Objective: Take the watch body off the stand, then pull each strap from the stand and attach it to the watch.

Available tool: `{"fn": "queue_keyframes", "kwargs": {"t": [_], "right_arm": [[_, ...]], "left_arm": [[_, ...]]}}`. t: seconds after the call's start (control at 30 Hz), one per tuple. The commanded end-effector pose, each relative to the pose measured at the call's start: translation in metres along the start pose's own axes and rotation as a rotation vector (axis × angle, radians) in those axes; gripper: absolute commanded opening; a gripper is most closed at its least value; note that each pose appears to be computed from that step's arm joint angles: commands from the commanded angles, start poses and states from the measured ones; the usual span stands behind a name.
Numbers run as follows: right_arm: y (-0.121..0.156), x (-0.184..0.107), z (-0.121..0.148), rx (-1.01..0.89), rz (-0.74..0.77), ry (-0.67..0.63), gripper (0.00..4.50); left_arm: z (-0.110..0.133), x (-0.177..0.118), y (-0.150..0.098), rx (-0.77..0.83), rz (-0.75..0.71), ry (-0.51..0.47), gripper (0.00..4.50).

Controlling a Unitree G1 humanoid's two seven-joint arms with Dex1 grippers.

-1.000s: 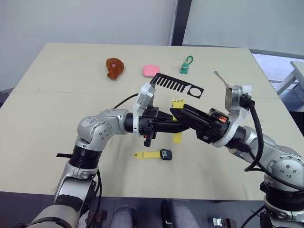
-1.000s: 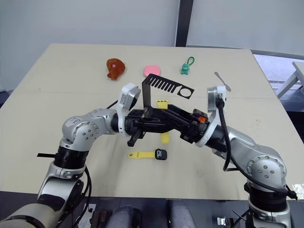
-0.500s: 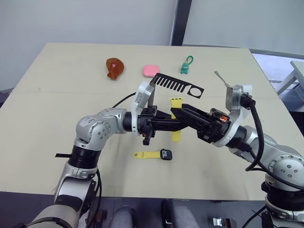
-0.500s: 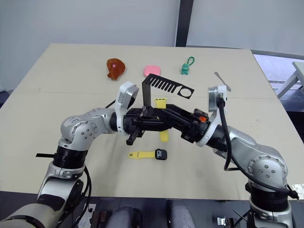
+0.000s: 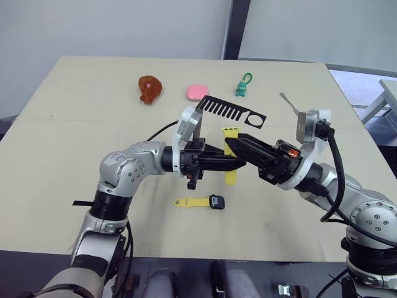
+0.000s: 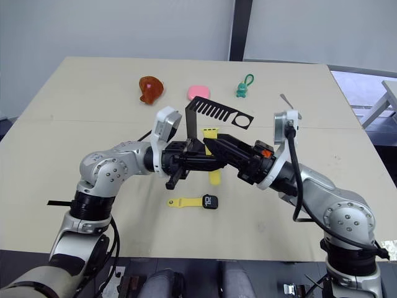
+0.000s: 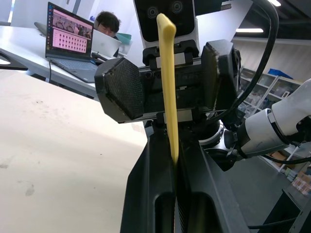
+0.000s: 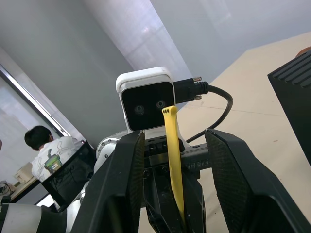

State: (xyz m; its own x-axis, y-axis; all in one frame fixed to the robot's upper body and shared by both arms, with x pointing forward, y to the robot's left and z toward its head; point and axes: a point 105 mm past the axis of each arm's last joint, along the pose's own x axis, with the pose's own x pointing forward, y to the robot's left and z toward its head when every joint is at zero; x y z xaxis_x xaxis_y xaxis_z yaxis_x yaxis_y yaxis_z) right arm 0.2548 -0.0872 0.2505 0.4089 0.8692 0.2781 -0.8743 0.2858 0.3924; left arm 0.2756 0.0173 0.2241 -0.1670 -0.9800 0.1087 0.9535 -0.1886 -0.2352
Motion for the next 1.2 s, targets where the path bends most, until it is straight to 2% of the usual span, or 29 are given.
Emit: {"fn": "queue_keyframes", "kwargs": {"t": [0.03, 0.87, 0.97, 1.03, 1.2], "right_arm": [[0.0049, -0.0023, 0.008, -0.021, 0.01, -0.022, 2.1], [0.004, -0.0024, 0.0122, -0.027, 0.009, -0.029, 2.1], [0.0026, -0.0015, 0.0126, -0.027, 0.002, -0.036, 1.25], [0.0026, -0.0006, 0.0136, -0.025, 0.004, -0.043, 0.18], [0.0043, 0.0006, 0.0154, -0.017, 0.017, -0.056, 0.07]], "left_arm": [[0.005, 0.0006, -0.0029, 0.028, -0.006, -0.019, 0.0], [0.006, 0.0038, -0.0021, 0.035, 0.001, -0.039, 0.0], [0.0065, 0.0048, -0.002, 0.037, 0.002, -0.045, 0.0], [0.0066, 0.0055, -0.0023, 0.037, 0.0, -0.046, 0.0], [0.0067, 0.0056, -0.0023, 0.036, -0.001, -0.047, 0.0]]}}
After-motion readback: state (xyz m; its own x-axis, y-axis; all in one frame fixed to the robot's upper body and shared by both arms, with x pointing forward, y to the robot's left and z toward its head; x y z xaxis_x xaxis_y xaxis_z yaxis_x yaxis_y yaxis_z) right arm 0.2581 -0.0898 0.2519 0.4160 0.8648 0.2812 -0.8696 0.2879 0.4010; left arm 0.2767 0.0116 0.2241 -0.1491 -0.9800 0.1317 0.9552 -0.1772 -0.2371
